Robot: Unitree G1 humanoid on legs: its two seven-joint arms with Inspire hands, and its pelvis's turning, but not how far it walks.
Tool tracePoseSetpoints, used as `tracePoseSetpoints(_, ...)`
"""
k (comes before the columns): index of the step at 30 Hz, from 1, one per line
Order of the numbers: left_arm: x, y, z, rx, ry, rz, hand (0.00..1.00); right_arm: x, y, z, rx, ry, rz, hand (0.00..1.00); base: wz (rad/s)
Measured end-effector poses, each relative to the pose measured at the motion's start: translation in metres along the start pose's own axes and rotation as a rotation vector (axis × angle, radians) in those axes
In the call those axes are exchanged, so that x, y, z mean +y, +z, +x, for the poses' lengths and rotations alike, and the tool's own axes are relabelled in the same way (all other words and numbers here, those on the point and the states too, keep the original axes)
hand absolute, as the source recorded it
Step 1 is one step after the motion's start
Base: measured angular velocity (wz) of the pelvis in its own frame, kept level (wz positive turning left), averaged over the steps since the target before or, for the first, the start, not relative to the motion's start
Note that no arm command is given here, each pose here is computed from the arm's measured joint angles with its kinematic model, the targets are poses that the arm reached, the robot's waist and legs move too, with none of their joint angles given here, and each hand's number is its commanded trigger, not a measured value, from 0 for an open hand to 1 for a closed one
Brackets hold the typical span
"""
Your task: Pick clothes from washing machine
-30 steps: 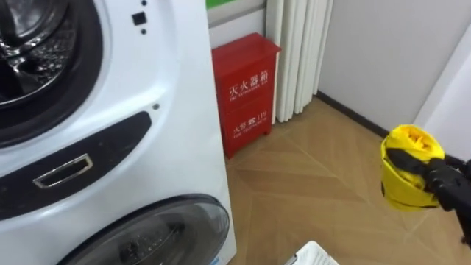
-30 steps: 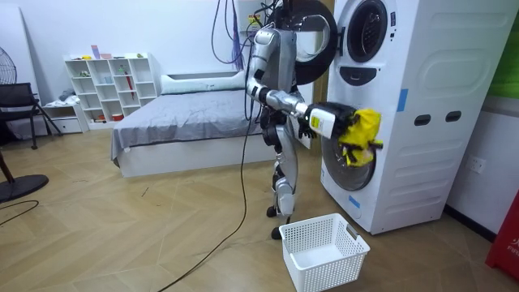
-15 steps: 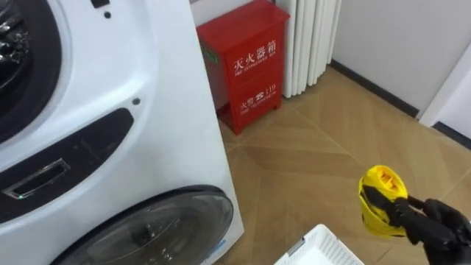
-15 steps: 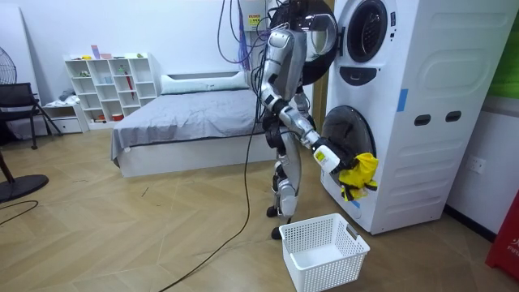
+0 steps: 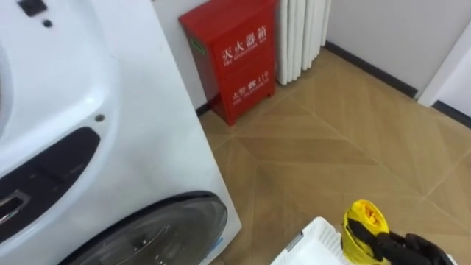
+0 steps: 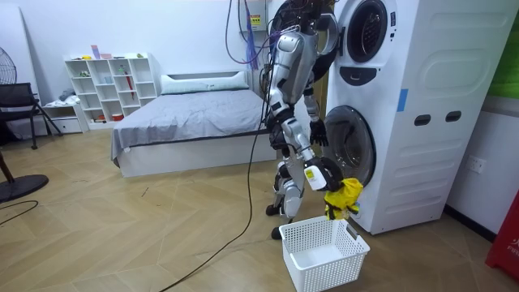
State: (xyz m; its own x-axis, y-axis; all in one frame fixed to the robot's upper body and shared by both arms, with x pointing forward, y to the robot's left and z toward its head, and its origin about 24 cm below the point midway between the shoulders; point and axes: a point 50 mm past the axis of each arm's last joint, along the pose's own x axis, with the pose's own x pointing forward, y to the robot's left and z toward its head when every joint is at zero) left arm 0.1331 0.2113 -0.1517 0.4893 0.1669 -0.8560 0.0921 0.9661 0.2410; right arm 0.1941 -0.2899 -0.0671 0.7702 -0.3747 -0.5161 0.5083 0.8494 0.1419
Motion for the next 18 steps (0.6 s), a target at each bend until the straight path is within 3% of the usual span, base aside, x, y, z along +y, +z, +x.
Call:
tracePoseSetpoints(9,-0.007,0.002,0.0,-0.015,-0.03,0.071,0.0,0.006,-0.018,0.001,0.062,-0.025,0.008,0.0,-0.01)
tracePoseSetpoints(18,-0.009,-0.006,-0.001,0.01,-0.035,0.05,0.0,0.004,-0.022,0.001,0.071,-0.024,0.004,0.0,-0.02)
